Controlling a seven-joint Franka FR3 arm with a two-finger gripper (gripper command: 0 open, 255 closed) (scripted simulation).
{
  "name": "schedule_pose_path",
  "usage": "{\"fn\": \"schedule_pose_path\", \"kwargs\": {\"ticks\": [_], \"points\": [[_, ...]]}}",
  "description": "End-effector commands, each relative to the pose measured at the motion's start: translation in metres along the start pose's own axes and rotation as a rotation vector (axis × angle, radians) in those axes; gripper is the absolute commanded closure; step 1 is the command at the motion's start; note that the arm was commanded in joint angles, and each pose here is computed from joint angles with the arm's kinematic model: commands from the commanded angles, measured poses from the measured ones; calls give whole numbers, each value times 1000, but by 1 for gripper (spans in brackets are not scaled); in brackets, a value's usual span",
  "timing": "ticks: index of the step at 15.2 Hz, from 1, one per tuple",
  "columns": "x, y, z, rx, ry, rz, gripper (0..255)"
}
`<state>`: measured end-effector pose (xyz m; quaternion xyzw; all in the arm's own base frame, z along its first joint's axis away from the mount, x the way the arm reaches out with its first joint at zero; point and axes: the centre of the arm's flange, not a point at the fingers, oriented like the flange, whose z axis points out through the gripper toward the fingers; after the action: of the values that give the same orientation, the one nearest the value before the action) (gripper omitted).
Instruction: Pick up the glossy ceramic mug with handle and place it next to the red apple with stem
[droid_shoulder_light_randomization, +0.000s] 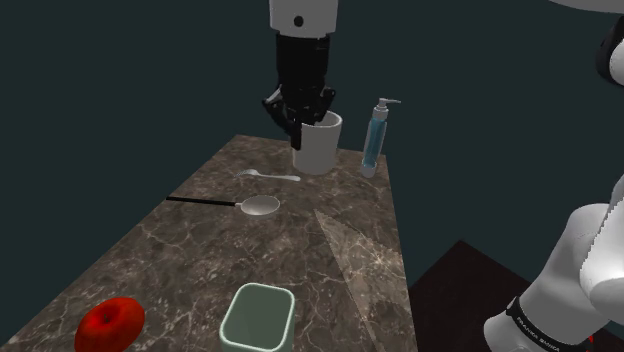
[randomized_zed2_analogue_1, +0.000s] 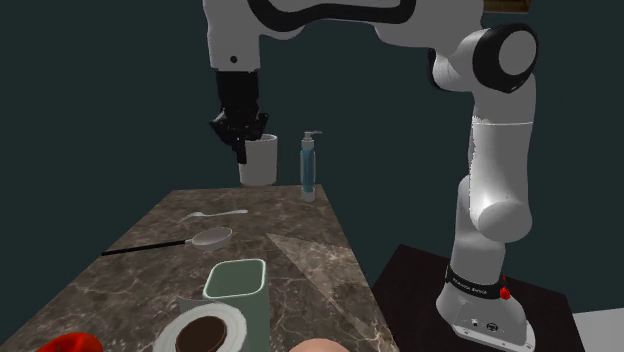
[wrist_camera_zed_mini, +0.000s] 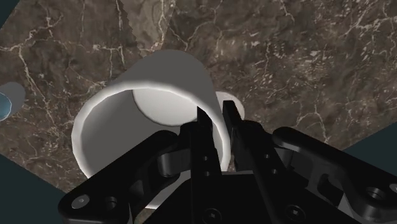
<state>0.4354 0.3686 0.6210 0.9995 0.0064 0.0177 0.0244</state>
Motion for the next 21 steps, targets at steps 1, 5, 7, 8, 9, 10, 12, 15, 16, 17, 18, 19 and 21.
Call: {"fn": "schedule_pose_path", "kwargs": {"ticks": [1,5,7,8,9,10,12,15,16,17,18,19,21], "points": [[-9,-23,-1,0,0,2,255],[-28,-72,-4,0,0,2,255],[-37,-96,-6,0,0,2,255],[-42,-109,-6,0,0,2,255],[-47,-121,-7,0,0,2,255],[-52,-133,-8,0,0,2,255],[-61,-158,-10,0,0,2,255],[-63,-161,1,0,0,2,255],[-63,-161,6,0,0,2,255],[-63,-162,11,0,0,2,255],[-63,-162,16,0,0,2,255],[-64,-162,22,0,0,2,255],[-64,-163,32,0,0,2,255]]}}
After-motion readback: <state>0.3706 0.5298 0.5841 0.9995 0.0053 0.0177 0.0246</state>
